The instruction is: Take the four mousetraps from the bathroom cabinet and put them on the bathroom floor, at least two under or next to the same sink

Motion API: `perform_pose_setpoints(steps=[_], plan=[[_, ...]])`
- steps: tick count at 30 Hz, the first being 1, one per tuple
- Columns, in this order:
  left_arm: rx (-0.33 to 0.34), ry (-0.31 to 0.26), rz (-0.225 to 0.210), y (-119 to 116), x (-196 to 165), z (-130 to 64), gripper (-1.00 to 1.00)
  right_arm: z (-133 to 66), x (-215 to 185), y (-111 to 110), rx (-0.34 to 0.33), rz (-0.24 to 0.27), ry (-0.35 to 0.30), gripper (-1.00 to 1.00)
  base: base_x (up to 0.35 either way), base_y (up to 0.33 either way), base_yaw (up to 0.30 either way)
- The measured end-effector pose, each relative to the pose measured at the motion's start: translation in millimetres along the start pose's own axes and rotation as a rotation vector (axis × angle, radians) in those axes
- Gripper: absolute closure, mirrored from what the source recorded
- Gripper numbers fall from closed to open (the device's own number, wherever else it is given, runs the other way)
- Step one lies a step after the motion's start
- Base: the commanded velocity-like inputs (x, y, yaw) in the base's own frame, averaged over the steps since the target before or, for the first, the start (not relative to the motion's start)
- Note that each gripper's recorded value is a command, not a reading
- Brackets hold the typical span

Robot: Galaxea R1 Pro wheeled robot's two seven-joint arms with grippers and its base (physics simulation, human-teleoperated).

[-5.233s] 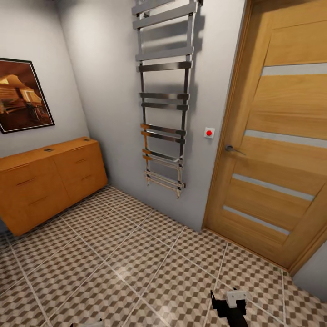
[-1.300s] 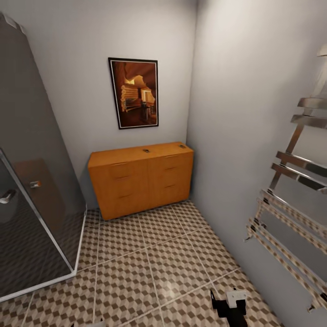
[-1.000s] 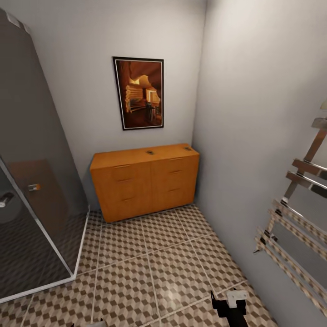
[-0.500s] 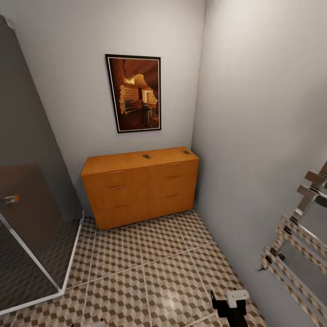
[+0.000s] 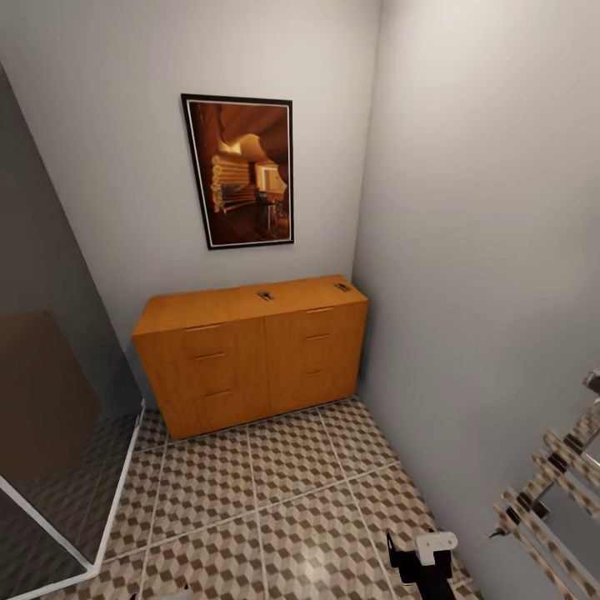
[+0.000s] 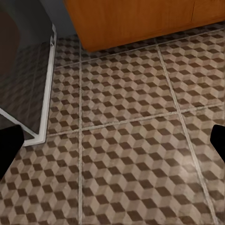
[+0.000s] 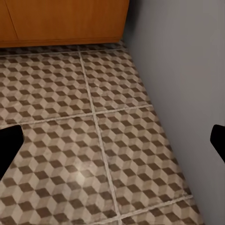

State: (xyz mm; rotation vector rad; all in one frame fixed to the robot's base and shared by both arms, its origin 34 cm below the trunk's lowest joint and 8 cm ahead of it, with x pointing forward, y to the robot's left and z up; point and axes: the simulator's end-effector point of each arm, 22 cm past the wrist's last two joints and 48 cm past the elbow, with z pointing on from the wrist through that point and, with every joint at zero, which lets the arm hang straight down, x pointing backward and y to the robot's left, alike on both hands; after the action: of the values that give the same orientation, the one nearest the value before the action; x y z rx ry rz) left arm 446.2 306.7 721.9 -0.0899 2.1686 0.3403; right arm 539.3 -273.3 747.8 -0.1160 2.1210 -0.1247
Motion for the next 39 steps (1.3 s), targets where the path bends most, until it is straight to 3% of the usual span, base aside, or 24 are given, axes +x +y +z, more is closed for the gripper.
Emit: perform_pose_setpoints(steps=[39], plan=[[0.000,0.000,0.000,0.0,0.0,0.0,-1.00,-1.4,2.5,0.2,0.000,0.000,0.004,-1.00,0.184,0.000,0.000]])
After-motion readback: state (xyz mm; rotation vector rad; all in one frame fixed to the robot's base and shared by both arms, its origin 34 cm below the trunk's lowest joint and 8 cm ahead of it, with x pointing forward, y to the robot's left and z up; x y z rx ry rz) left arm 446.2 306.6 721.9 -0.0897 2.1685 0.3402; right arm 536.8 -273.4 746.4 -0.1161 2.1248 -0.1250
